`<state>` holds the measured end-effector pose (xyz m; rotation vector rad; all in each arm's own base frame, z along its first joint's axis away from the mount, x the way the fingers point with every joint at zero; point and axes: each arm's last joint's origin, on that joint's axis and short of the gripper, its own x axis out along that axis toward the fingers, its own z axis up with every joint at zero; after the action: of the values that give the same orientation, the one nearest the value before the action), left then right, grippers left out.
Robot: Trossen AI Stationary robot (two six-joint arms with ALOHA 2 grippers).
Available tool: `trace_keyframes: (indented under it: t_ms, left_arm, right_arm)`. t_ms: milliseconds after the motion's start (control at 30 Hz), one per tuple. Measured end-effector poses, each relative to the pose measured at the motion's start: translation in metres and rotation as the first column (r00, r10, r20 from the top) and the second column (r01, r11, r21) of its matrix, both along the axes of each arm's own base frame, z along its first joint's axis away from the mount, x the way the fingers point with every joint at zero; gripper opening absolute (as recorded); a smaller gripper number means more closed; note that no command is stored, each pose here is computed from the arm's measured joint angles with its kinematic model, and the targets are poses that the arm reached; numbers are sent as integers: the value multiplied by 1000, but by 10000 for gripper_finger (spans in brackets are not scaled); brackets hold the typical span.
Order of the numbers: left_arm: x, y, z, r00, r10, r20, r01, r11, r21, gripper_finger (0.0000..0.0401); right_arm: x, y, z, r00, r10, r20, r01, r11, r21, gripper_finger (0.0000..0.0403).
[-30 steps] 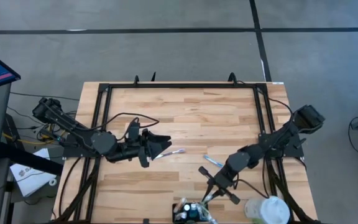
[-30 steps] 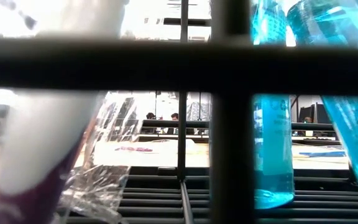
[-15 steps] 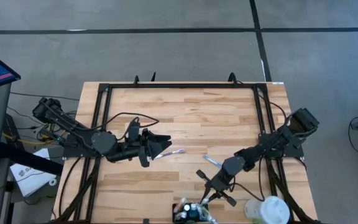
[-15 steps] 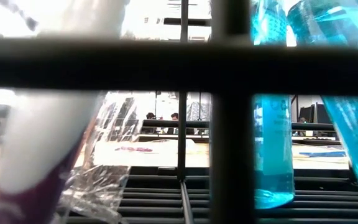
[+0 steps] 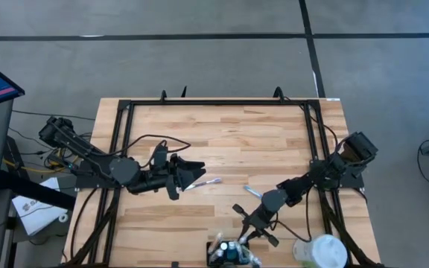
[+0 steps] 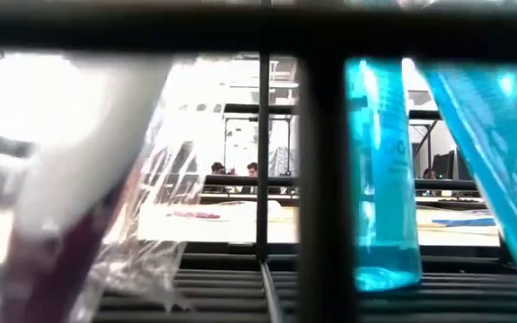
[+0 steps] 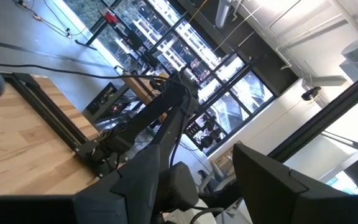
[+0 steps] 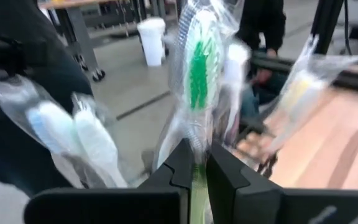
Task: Pick & Place toothbrushing station
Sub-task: Put the green toothbrush into the black mesh organizer
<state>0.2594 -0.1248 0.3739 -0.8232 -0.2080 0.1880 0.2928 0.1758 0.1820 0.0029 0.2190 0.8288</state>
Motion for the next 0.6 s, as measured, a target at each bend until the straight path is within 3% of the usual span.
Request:
trace_keyframes:
  t_ms: [167, 600]
  left_arm:
    - [0, 0, 0, 1000, 0, 0, 0, 1000, -1, 200]
    - [0, 0, 0, 1000, 0, 1, 0, 1000, -1, 200]
  right_arm:
    - [-1, 0, -4, 1000, 2, -19, -3, 999, -43, 17]
    - [-4, 4, -4, 999, 4, -39, -5, 1000, -27, 17]
